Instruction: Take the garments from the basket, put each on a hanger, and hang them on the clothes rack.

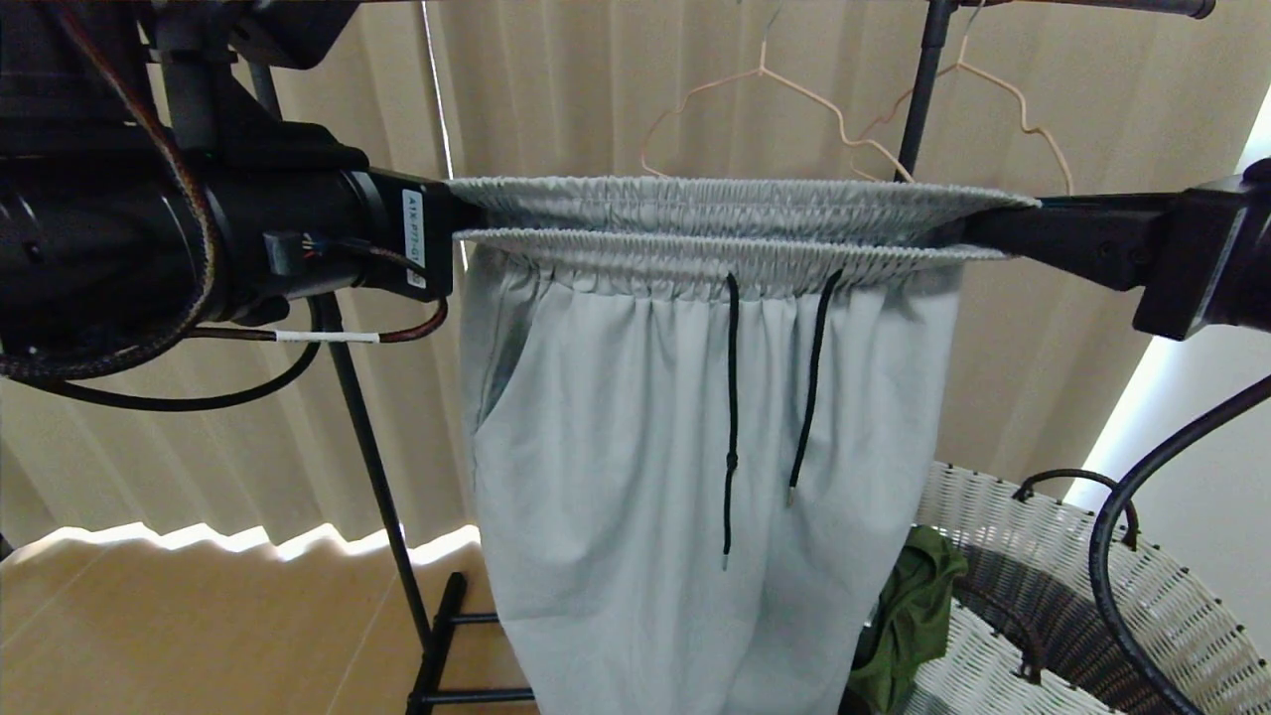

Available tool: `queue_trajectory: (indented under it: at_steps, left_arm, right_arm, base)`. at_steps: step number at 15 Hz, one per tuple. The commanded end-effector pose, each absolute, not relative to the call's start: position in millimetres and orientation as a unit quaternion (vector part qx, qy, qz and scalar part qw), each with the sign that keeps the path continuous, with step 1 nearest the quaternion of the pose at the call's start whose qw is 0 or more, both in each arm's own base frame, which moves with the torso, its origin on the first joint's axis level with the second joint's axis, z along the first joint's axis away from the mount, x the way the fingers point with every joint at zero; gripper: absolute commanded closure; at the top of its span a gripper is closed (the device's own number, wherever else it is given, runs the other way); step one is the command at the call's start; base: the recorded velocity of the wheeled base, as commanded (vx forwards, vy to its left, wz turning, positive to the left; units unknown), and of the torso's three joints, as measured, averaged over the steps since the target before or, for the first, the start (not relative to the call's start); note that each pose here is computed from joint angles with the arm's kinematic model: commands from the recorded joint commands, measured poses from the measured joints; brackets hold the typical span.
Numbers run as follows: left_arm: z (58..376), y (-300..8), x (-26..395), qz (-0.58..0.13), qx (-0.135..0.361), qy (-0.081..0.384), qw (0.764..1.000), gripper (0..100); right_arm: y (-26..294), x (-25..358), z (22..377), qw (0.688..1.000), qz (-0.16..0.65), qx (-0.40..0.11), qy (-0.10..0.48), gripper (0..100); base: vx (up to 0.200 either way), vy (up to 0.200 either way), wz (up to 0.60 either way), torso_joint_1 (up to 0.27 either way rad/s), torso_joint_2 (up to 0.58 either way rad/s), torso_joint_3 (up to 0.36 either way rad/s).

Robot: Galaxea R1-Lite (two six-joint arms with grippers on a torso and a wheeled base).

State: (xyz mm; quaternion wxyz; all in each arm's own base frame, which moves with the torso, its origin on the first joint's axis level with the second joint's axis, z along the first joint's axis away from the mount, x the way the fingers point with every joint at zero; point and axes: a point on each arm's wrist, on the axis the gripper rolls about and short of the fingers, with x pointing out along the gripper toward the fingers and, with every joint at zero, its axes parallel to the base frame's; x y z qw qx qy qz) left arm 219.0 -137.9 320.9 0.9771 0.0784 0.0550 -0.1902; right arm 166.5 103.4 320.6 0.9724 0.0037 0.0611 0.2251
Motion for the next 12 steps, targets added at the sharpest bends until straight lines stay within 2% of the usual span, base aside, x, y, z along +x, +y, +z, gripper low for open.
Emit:
queue_trajectory:
  at_steps: [1, 5, 12]
  left_arm:
    - [319.1, -138.3, 219.3, -0.191, 0.074, 0.048, 0.978, 100]
    - [313.5, -134.1, 225.2, -0.147, 0.076, 0.042, 0.985, 100]
    - [313.7, -134.6, 223.3, -0.147, 0.074, 0.041, 0.986, 100]
  right_arm:
    - [99.0, 159.3, 311.7, 0.972, 0.226, 0.0, 0.07, 0]
    - [87.5, 139.0, 305.1, 0.97, 0.235, 0.003, 0.066, 0]
    - [83.1, 130.2, 303.1, 0.963, 0.264, -0.001, 0.062, 0]
  base:
    - [0.0, 0.0, 0.0, 0.0, 0.0, 0.0]
    - [0.0, 0.0, 0.0, 0.0, 0.0, 0.0]
    - [0.0, 0.0, 0.0, 0.0, 0.0, 0.0]
